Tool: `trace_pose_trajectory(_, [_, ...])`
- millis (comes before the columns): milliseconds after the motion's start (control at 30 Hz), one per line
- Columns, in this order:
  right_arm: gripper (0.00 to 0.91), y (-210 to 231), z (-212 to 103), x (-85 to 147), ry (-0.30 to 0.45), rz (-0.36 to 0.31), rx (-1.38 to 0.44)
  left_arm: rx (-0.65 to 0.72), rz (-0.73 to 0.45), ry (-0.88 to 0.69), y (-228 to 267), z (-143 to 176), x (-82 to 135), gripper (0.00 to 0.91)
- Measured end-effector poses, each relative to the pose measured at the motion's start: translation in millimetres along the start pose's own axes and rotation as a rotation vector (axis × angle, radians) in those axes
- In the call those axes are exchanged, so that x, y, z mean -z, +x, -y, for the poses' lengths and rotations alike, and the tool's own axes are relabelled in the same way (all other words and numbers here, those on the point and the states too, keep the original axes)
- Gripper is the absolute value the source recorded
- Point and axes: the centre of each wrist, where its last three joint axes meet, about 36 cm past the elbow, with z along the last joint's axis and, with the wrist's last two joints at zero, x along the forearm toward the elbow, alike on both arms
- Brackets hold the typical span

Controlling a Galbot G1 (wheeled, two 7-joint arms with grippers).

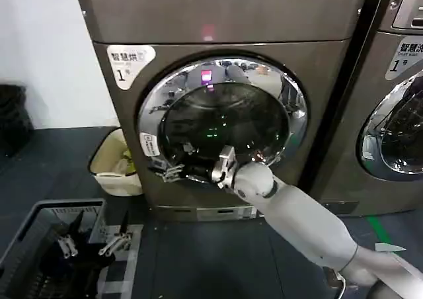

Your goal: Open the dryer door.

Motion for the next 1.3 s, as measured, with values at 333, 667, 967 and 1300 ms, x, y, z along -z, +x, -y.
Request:
trace_pose_trajectory(333, [0.907, -16.8, 4.9, 0.6, 0.004, -0.011, 0.019, 0.0, 0.002, 0.001, 0.2, 0.2, 0.6, 0.907])
trace_pose_trajectory(667, [0.907, -29.1, 8.8, -1.7, 0.001, -0.025, 0.051, -0.005, 0.011, 0.004, 0.2, 0.0, 2.9, 0.907])
trace_pose_trajectory(967, [0.907, -26.5, 9.6, -1.9, -0.01, -0.029, 0.112, -0.022, 0.021, 0.009, -2.9, -5.3, 1.2, 0.907])
trace_pose_trajectory(1300, [0.907, -9.4, 10.5, -9.7, -0.02, 0.018, 0.239, -0.043, 0.04, 0.002, -7.3, -15.0, 0.8, 0.907])
